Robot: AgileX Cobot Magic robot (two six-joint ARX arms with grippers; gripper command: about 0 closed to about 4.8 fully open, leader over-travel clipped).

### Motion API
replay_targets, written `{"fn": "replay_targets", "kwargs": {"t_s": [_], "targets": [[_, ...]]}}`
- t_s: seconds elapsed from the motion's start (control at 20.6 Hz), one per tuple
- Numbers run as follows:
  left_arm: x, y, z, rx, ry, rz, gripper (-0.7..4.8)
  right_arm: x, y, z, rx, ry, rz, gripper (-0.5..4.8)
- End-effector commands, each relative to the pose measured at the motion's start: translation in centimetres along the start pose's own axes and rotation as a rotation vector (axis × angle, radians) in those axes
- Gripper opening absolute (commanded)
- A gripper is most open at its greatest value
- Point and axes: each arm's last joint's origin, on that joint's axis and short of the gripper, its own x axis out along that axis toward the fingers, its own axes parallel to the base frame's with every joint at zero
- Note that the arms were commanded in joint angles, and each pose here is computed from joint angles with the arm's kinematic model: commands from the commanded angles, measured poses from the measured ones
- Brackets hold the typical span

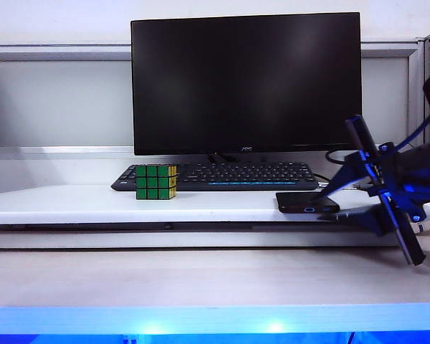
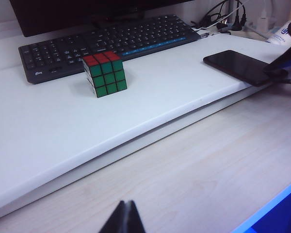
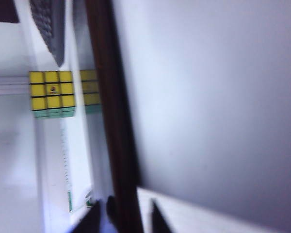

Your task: Put the phone on top of the Rubik's Cube.

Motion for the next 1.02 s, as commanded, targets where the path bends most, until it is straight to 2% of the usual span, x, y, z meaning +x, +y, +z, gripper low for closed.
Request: {"fn": "replay_targets", "kwargs": {"t_s": [0.05,0.15,0.19,0.73,1.02], "targets": [[0.0,-0.1,-0.2,-0.009,0.015,-0.014,-0.06,0.2,0.0,0.0,-0.005,0.002,0.001,1.22],[0.0,-0.1,-0.2,-0.009,0.015,-0.014,-0.06,0.2,0.0,0.1,-0.006,0.001,0.003,0.30],[0.0,-0.1,-0.2,-0.009,0.015,-0.014,-0.06,0.2,0.0,0.1,-0.008,0.000,0.006,0.04],[0.0,0.0,-0.2,-0.008,0.019,0.020,-0.06,0.4,2.3,0.4,-0.077,-0.014,0.183,-0.03],[0.0,0.1,-0.2,-0.007,0.018,0.024,-0.06,2.1,5.8,1.1,-0.136,0.025,0.286,-0.03]]}}
